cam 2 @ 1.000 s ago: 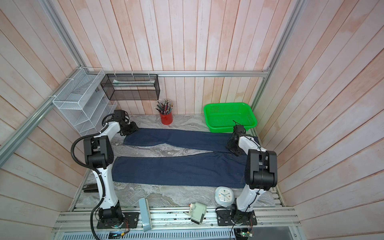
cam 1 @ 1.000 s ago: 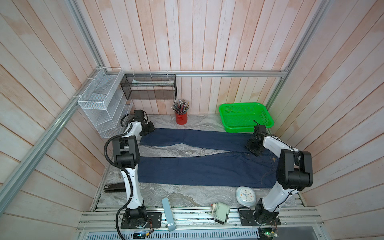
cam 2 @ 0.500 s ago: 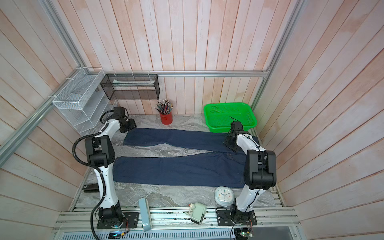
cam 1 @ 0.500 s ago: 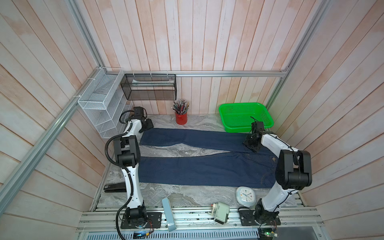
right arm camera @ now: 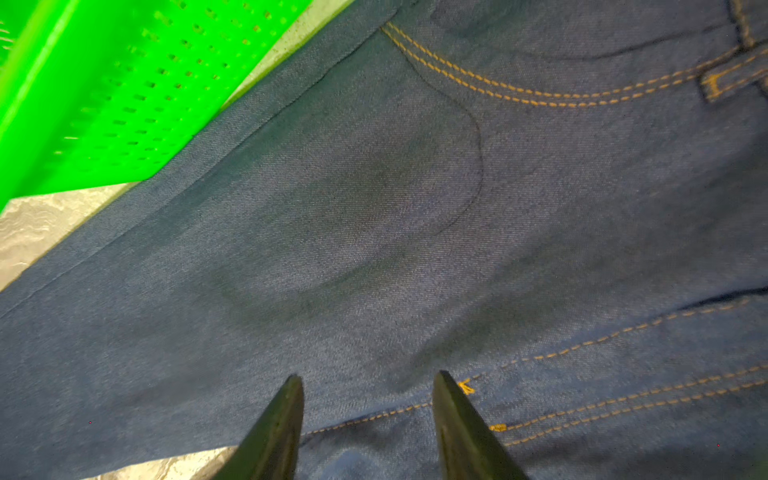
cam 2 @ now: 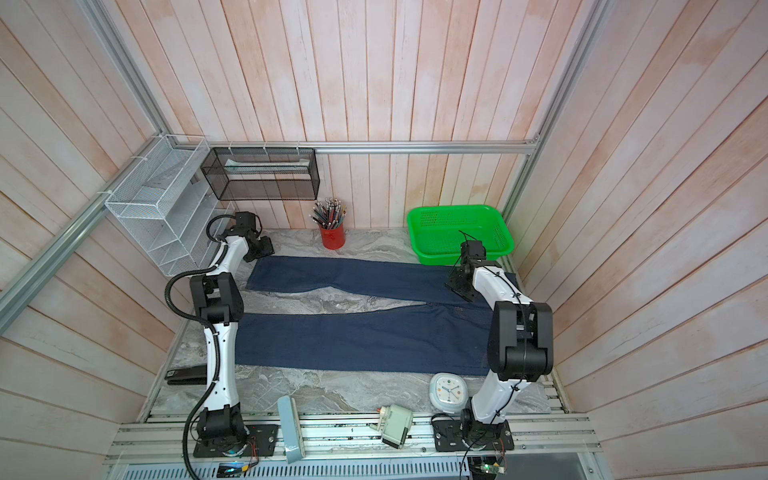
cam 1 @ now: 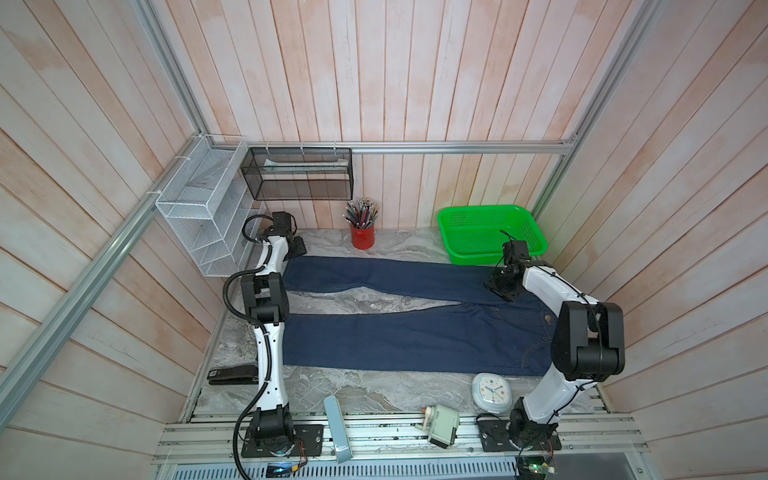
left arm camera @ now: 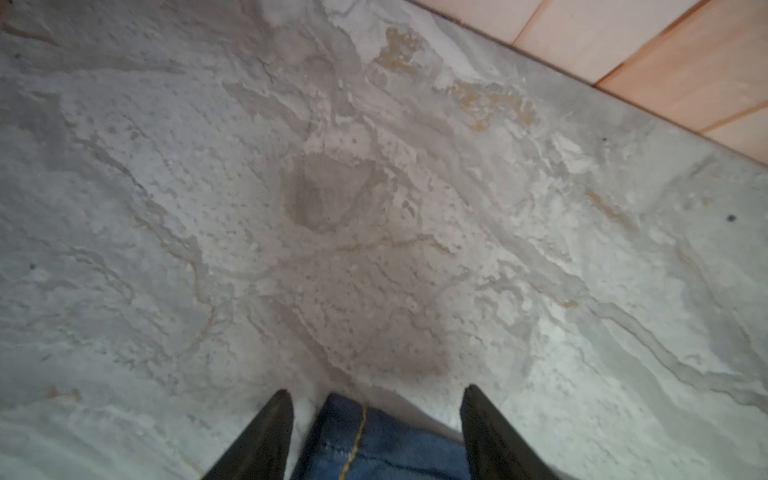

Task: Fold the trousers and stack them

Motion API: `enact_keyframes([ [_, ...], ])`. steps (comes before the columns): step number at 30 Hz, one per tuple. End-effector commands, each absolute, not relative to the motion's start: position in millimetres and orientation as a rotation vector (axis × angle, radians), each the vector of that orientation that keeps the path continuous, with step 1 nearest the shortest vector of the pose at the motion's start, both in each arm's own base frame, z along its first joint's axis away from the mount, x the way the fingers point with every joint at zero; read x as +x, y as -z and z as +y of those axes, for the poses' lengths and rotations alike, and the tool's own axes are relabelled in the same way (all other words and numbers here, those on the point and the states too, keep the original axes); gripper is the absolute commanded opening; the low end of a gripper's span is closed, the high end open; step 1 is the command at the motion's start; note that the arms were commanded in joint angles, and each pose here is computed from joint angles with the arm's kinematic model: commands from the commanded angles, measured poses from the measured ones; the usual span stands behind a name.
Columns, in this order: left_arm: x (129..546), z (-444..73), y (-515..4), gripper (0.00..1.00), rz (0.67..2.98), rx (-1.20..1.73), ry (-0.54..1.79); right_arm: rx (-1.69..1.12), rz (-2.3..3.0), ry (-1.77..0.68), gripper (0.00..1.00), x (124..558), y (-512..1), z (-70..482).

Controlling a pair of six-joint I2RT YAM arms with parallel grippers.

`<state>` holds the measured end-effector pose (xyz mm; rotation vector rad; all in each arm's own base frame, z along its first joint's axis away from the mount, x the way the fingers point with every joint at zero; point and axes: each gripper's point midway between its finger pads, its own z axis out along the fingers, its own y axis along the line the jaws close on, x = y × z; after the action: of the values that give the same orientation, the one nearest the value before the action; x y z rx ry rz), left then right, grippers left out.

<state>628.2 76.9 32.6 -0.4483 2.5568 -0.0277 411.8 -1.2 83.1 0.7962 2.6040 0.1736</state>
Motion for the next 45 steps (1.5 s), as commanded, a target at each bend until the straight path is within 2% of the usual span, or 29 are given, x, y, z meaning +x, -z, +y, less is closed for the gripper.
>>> enact_keyframes([
  [1, 610.0, 82.8, -11.1, 0.65, 2.65, -0.461, 0.024, 0.766, 2.595, -0.189, 0.51, 413.9, -95.7, 1.8],
  [5, 608.1, 75.9, -0.9, 0.58, 2.678, -0.438, 0.066, 0.767, 2.591, -0.191, 0.51, 414.8, -96.8, 1.9],
  [16, 605.6, 66.0, 1.4, 0.23, 2.708, -0.373, 0.031, 0.764, 2.566, -0.187, 0.51, 416.2, -108.7, -0.8],
  [21, 610.9, 69.9, -15.6, 0.11, 2.666, -0.37, -0.005, 0.78, 2.535, -0.197, 0.51, 418.8, -116.1, -5.8],
  [25, 622.8, 63.2, -52.6, 0.0, 2.564, -0.343, 0.001, 0.829, 2.43, -0.337, 0.51, 426.0, -134.0, -21.5],
  [29, 626.8, 59.9, -105.2, 0.0, 2.433, -0.346, 0.031, 0.963, 2.186, -0.495, 0.52, 425.8, -158.3, -67.1],
  [32, 616.3, 65.2, -132.6, 0.0, 2.37, -0.369, 0.027, 1.144, 2.049, -0.441, 0.57, 413.1, -163.3, -115.8],
  [34, 605.3, 69.6, -142.7, 0.0, 2.35, -0.389, 0.034, 1.215, 2.019, -0.389, 0.57, 408.2, -161.3, -138.8],
  [39, 577.9, 66.0, -134.7, 0.0, 2.364, -0.413, 0.106, 1.284, 1.977, -0.279, 0.58, 414.0, -157.7, -177.3],
  [45, 567.4, 41.5, -131.3, 0.0, 2.385, -0.369, 0.182, 1.325, 2.047, -0.251, 0.55, 439.3, -129.5, -203.7],
])
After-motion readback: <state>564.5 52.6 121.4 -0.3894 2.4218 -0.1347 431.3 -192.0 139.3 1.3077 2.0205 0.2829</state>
